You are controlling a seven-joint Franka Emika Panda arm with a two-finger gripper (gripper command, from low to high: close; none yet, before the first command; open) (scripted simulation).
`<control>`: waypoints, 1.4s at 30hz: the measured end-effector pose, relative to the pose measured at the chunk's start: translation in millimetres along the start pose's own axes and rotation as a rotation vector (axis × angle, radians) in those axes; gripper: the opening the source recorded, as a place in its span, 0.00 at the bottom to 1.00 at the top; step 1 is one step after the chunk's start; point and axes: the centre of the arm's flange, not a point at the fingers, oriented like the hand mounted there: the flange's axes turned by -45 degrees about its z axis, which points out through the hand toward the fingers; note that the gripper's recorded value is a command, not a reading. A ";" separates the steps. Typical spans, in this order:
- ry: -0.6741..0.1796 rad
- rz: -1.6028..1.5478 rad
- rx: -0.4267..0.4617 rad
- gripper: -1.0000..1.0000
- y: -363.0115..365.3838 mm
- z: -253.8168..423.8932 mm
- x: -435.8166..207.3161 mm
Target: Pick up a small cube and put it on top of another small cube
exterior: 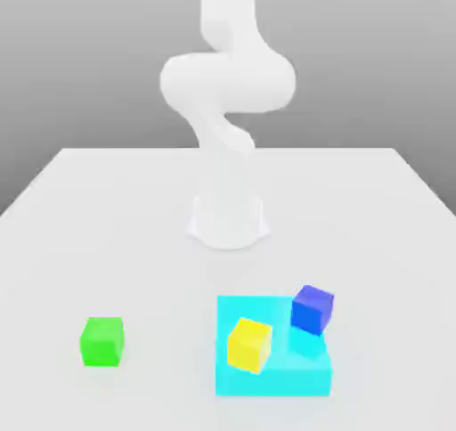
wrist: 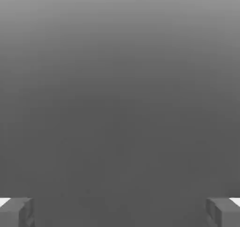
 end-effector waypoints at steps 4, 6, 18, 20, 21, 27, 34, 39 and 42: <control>-0.094 -0.060 -0.002 0.50 -34.7 63.6 7.0; -0.138 -0.091 0.000 0.50 -52.6 94.5 6.7; -0.391 -0.284 0.055 0.50 -174.7 269.6 -48.5; -0.432 -0.321 0.073 0.50 -198.9 294.7 -67.1; -0.452 -0.334 0.080 0.50 -208.2 307.5 -76.5; -0.576 -0.410 0.130 0.50 -263.1 377.0 -144.0; -0.709 -0.489 0.206 0.50 -324.9 438.7 -242.6; -0.719 -0.495 0.211 0.00 -329.9 480.4 -285.3; -0.719 -0.494 0.212 0.00 -330.0 480.4 -285.2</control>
